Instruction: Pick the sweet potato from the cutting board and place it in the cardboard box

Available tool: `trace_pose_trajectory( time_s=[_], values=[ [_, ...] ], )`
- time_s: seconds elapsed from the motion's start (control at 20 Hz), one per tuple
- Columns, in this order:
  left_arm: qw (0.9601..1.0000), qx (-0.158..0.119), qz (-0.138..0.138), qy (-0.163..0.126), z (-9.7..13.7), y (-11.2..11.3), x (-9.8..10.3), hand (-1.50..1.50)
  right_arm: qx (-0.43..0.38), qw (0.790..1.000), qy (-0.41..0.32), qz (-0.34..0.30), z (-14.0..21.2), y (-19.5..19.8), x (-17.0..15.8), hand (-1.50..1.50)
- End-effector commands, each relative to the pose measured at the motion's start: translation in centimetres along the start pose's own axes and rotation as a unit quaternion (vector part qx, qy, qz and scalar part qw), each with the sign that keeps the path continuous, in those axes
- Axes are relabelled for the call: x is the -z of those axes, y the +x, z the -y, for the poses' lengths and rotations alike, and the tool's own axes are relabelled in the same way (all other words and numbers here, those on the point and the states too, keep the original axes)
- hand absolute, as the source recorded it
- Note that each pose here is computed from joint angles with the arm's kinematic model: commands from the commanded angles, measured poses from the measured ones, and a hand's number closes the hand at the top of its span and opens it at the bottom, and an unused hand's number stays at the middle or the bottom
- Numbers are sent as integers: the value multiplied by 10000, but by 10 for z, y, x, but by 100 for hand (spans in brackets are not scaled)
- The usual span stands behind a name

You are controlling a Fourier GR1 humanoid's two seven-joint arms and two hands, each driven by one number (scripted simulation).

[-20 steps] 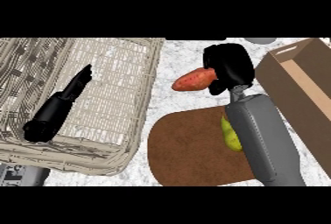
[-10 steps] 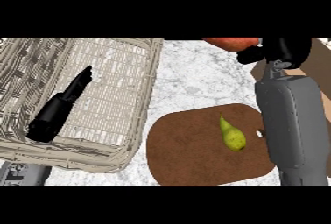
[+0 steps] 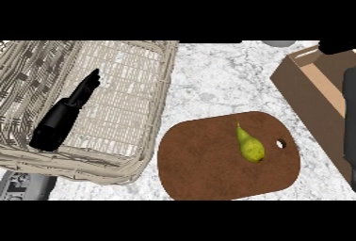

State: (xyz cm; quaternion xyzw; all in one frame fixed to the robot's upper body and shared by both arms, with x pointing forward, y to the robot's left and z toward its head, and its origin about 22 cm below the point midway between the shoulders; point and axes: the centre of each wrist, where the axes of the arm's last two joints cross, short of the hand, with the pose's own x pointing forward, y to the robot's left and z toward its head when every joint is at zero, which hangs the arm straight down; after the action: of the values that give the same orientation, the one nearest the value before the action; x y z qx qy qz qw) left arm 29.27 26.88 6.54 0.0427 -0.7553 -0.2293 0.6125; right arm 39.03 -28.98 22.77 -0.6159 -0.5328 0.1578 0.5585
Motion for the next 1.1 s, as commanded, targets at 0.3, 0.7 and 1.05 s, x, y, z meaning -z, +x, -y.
trace_pose_trajectory(
  time_s=[0.3,0.7,1.05],
  values=[
    [9999,19,93,95,6,12,0,0,-715,9759,1925,-739,-16,-113,29,150],
    [10000,-52,41,-40,-17,-7,-5,0,-1093,9429,2956,-1073,0,-152,48,150],
    [10000,6,84,-7,5,1,-6,0,-253,9399,3405,-100,-8,-191,44,-150]
  ],
)
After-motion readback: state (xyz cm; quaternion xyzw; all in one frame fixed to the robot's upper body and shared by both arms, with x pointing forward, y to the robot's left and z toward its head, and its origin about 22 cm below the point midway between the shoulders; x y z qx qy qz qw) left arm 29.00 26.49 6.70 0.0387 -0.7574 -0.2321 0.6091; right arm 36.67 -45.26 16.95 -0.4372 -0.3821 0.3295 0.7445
